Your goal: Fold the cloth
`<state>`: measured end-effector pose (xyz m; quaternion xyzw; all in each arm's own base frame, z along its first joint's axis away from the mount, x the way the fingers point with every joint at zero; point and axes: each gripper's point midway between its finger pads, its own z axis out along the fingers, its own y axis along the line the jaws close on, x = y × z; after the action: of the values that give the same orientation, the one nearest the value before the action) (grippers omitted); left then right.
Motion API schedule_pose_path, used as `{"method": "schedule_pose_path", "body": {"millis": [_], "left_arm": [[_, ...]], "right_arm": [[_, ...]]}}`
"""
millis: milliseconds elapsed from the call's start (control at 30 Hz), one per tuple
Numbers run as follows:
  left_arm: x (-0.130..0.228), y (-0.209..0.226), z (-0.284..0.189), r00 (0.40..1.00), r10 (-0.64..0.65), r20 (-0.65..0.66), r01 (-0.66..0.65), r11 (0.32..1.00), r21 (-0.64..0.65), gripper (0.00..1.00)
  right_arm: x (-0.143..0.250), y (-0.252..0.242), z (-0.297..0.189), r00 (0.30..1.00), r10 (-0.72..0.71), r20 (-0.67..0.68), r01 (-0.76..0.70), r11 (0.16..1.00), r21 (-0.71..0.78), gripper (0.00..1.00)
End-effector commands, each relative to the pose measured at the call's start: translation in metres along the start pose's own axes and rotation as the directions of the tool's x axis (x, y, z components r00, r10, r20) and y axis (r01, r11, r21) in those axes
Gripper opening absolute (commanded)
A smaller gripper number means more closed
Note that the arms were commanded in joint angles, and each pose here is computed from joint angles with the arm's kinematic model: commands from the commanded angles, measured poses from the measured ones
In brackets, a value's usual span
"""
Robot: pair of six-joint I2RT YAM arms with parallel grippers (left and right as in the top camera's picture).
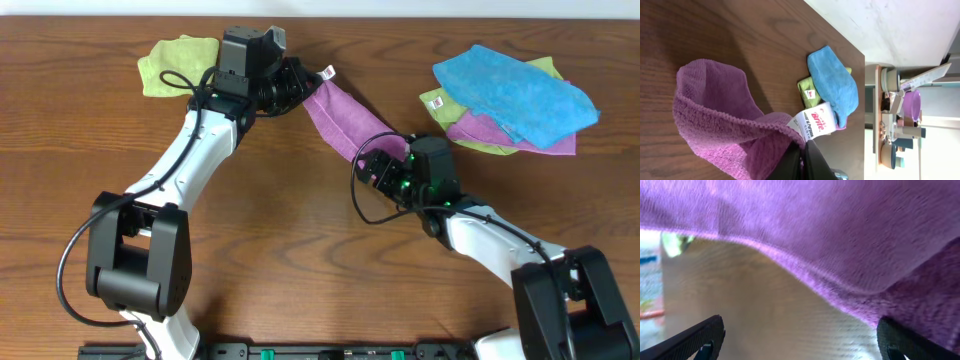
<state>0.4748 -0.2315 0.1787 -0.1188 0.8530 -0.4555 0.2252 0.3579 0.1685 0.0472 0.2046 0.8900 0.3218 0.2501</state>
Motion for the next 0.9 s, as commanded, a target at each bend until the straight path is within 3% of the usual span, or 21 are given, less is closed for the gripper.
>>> {"method": "schedule_pose_path", "body": {"millis": [0, 167, 300, 500, 867], "left_arm": [[-0.012, -0.009, -0.004, 0.999, 0.018, 0.03, -0.018, 1.0, 0.014, 0.06], [-0.011, -0.009, -0.004, 0.999, 0.017, 0.029, -0.017, 1.0, 0.014, 0.06], [-0.011, -0.009, -0.004, 0.999, 0.017, 0.029, -0.018, 1.0, 0.014, 0.06], [-0.012, -0.009, -0.004, 0.999, 0.017, 0.03, -0.017, 1.0, 0.014, 0.06], [-0.013, -0.01, -0.004, 0.999, 0.018, 0.034, -0.019, 1.0, 0.018, 0.06]], "right_arm": [[-0.015, -0.005, 0.001, 0.996, 0.003, 0.088, -0.006, 0.999, 0.038, 0.98], [-0.015, 0.037, -0.002, 0.998, 0.047, 0.032, -0.041, 0.985, -0.169, 0.99], [-0.016, 0.055, -0.006, 0.997, 0.078, 0.011, -0.073, 0.965, -0.251, 0.99], [-0.019, 0.023, 0.0, 0.993, 0.088, 0.083, -0.08, 0.992, -0.095, 0.99], [-0.015, -0.012, 0.005, 0.987, 0.109, 0.115, -0.117, 0.991, 0.062, 0.99]]}}
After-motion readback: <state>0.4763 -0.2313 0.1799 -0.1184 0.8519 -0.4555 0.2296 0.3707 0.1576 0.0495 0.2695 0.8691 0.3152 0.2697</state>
